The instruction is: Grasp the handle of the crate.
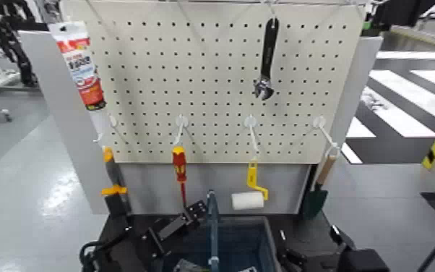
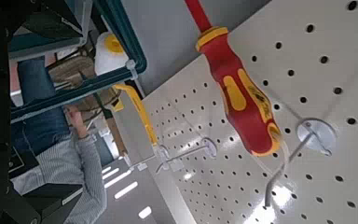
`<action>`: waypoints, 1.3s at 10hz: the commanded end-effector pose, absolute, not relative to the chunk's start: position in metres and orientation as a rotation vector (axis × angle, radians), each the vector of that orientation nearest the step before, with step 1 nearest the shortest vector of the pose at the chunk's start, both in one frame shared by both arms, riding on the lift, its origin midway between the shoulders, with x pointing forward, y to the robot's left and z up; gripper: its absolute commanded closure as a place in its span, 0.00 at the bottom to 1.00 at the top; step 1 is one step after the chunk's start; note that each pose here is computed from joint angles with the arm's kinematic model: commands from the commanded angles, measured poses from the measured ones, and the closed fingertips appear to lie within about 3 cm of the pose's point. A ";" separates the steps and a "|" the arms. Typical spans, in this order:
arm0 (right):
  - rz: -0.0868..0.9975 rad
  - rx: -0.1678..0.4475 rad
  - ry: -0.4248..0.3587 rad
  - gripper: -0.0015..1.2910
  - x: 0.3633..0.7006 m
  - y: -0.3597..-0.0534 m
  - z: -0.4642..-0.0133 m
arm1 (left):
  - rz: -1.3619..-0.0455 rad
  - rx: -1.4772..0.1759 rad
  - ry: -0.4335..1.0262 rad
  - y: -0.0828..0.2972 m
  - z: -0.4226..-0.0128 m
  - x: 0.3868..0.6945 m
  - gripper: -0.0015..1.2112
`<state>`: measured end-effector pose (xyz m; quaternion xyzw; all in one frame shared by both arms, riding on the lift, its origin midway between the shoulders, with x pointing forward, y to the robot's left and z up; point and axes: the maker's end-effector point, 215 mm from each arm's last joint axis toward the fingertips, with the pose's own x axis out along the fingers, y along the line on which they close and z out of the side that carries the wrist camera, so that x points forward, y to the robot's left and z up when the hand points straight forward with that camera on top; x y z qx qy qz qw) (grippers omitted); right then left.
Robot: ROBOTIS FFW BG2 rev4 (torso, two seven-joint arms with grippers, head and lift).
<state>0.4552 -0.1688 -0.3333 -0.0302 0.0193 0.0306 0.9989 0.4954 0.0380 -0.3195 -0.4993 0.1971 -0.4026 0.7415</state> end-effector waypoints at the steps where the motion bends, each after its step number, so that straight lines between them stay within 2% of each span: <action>1: 0.056 -0.060 0.050 0.12 0.452 -0.170 -0.338 | -0.943 -1.204 0.521 0.021 -0.322 0.490 0.10; 5: 0.054 -0.064 0.064 0.12 0.448 -0.171 -0.341 | -0.998 -1.274 0.580 0.010 -0.323 0.491 0.13; 7: 0.054 -0.063 0.072 0.12 0.446 -0.171 -0.343 | -1.023 -1.296 0.583 0.005 -0.322 0.493 0.21; 8: 0.052 -0.064 0.071 0.12 0.446 -0.172 -0.342 | -1.058 -1.308 0.595 0.000 -0.318 0.491 0.31; 9: 0.053 -0.063 0.070 0.12 0.446 -0.171 -0.342 | -1.078 -1.319 0.601 -0.003 -0.318 0.489 0.45; 10: 0.053 -0.063 0.070 0.12 0.446 -0.171 -0.342 | -1.087 -1.339 0.611 -0.005 -0.318 0.487 0.61; 11: 0.052 -0.063 0.068 0.12 0.446 -0.172 -0.341 | -1.086 -1.347 0.616 -0.004 -0.319 0.486 0.82; 12: 0.052 -0.063 0.068 0.12 0.446 -0.172 -0.341 | -1.081 -1.352 0.623 -0.004 -0.322 0.485 0.99; 13: 0.053 -0.066 0.067 0.12 0.446 -0.172 -0.341 | -1.079 -1.357 0.633 -0.005 -0.325 0.483 0.98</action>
